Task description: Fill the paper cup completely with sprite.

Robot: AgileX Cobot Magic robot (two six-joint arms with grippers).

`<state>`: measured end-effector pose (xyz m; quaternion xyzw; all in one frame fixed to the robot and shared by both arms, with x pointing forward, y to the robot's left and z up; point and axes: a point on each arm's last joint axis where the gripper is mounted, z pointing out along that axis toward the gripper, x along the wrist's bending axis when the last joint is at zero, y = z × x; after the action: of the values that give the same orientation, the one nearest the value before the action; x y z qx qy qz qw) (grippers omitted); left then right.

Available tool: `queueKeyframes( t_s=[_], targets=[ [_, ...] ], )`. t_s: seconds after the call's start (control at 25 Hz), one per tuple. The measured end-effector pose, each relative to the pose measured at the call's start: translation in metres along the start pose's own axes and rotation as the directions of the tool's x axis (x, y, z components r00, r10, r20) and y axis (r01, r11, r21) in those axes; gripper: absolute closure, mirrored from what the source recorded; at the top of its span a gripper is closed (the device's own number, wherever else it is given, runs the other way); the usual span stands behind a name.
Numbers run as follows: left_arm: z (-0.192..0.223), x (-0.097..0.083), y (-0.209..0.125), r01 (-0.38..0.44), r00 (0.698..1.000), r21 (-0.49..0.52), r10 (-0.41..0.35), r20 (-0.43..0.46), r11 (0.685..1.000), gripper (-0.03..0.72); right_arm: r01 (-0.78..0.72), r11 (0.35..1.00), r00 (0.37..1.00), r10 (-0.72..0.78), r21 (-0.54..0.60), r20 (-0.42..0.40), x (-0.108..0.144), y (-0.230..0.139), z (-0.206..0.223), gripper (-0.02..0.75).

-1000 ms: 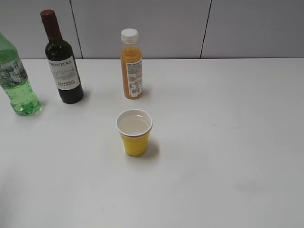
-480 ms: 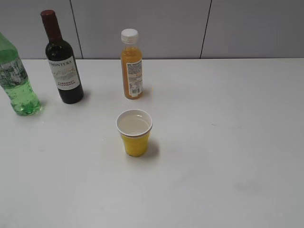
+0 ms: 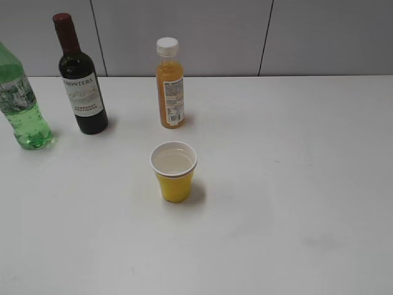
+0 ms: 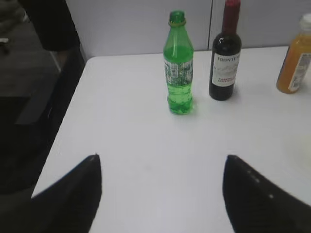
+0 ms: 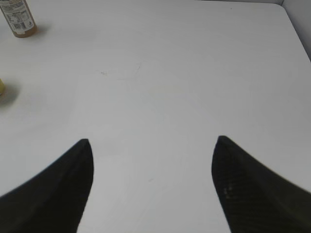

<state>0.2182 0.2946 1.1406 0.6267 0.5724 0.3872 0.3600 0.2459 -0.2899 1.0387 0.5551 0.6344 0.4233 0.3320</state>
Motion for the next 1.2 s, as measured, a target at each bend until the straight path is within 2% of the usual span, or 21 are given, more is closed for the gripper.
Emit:
queueKeyframes(
  t_s=[0.2, 0.36, 0.64, 0.88, 1.2],
  targets=[
    [-0.022, -0.004, -0.021, -0.009, 1.0, -0.112, 0.007, -0.013, 0.994, 0.095, 0.0, 1.0, 1.0, 0.0, 0.0, 0.0, 0.0, 0.0, 0.0, 0.153],
    [-0.028, -0.006, -0.035, -0.012, 1.0, -0.151, 0.009, -0.017, 0.989, 0.096, 0.0, 1.0, 1.0, 0.0, 0.0, 0.0, 0.0, 0.0, 0.0, 0.153],
    [-0.022, -0.006, -0.038, -0.01, 1.0, -0.134, 0.009, -0.012, 0.991, 0.096, 0.0, 1.0, 1.0, 0.0, 0.0, 0.0, 0.0, 0.0, 0.0, 0.153],
    [0.004, -0.007, -0.051, 0.003, 1.0, -0.041, -0.002, 0.015, 0.999, 0.099, 0.0, 1.0, 1.0, 0.0, 0.0, 0.0, 0.0, 0.0, 0.0, 0.153],
    [0.036, -0.007, -0.061, 0.018, 1.0, -0.04, -0.017, 0.02, 0.999, 0.1, 0.0, 1.0, 1.0, 0.0, 0.0, 0.0, 0.0, 0.0, 0.0, 0.153]
  ],
)
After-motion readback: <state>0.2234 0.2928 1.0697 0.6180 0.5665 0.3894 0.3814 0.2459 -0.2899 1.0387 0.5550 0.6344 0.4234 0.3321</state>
